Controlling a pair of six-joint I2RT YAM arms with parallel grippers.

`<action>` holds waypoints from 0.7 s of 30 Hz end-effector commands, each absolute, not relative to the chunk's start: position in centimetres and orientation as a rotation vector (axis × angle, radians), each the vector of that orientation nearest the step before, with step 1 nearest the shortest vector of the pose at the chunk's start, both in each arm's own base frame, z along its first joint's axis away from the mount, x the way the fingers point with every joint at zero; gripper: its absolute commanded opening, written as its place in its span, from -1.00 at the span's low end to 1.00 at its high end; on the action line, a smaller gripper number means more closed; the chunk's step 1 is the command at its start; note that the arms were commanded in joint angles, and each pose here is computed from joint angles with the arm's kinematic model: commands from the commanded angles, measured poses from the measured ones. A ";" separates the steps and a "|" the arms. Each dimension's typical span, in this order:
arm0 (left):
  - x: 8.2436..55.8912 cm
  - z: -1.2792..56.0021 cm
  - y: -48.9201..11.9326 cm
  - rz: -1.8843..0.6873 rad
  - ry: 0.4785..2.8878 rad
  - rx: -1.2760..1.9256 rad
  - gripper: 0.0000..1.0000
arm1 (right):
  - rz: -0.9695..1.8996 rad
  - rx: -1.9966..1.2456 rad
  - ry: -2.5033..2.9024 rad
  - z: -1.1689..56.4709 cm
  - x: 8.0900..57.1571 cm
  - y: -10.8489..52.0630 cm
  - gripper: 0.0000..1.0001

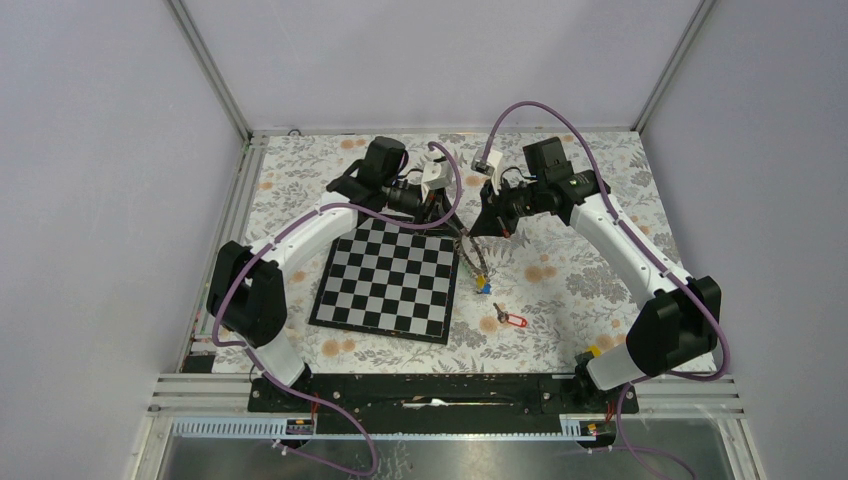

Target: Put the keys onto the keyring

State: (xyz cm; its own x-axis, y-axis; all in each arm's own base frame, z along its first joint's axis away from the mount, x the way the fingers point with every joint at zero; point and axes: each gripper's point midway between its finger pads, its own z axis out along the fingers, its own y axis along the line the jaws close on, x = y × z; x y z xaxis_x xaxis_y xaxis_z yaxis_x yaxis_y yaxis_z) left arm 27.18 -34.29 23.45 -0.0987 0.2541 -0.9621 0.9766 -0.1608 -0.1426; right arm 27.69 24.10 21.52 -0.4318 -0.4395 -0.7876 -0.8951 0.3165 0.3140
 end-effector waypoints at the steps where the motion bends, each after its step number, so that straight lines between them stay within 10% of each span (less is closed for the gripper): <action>1: 26.5 25.5 -34.3 -1.323 1.263 1.507 -0.48 | 1.039 -1.185 1.927 23.6 27.7 24.9 -1.00; 21: 26.1 24.5 -35.0 -1.353 1.269 1.525 -0.60 | 1.152 -1.210 1.879 24.0 26.5 25.6 -1.00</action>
State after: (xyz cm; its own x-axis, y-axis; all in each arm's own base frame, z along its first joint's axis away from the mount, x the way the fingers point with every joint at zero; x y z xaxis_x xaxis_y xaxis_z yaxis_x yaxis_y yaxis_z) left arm 26.62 -34.49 23.62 -0.0814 0.2406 -0.9672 0.9717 -0.1968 -0.1308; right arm 26.95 24.72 22.20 -0.4295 -0.4166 -0.8012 -0.9006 0.2635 0.3458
